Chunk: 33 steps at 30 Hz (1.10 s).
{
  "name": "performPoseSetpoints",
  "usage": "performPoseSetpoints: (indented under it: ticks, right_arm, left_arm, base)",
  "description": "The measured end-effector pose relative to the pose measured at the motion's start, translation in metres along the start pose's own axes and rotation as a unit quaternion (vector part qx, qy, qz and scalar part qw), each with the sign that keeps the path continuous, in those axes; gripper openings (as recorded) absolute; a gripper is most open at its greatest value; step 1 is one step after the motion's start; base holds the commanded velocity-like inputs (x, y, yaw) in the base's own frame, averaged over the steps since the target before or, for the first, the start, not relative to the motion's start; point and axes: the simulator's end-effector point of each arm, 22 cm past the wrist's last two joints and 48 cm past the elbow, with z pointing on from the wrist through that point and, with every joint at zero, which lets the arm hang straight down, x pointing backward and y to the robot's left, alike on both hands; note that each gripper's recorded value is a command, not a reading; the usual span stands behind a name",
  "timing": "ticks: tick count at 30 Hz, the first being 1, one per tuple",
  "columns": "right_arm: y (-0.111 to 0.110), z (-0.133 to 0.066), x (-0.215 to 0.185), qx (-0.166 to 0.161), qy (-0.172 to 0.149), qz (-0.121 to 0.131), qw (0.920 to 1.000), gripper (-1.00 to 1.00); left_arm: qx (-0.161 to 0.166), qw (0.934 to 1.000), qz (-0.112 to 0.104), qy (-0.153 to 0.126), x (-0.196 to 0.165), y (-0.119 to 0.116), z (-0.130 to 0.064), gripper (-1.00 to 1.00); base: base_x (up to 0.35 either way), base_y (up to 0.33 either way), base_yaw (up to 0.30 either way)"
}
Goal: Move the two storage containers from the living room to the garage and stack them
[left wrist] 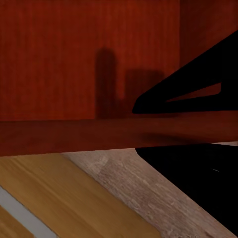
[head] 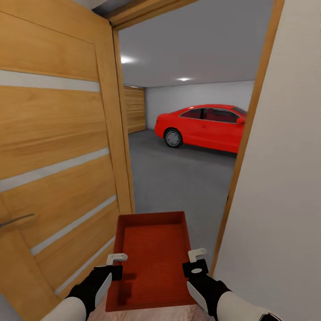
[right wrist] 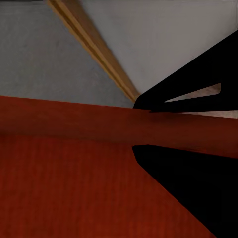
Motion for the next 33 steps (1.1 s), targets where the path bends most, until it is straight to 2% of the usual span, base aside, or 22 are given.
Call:
performPoseSetpoints:
  ticks: [9, 14, 29, 33]
  right_arm:
    - [0.0002, 0.0000, 0.0007, -0.001, 0.001, -0.001, 1.0000, -1.00]
    - [0.0001, 0.0000, 0.0000, 0.000, 0.000, 0.000, 1.0000, -1.00]
    - [0.0000, 0.0000, 0.0000, 0.000, 0.000, 0.000, 1.0000, -1.00]
    - [0.0003, -0.0001, 0.0005, 0.000, 0.000, -0.001, 1.0000, -1.00]
  left_arm:
    - [0.000, 1.0000, 0.000, 0.001, 0.0009, 0.0001, 0.0000, -1.00]
    - [0.000, 1.0000, 0.000, 0.000, 0.0002, 0.0001, 0.0001, -1.00]
    - [0.000, 1.0000, 0.000, 0.000, 0.0003, 0.0000, 0.0001, -1.00]
    - [0.000, 1.0000, 0.000, 0.000, 0.0007, 0.0002, 0.0001, -1.00]
  base:
    - [0.000, 0.287, -0.024]
    - [0.000, 0.040, -0.067]
    - [0.000, 0.001, -0.247]
    - [0.009, 0.073, -0.108]
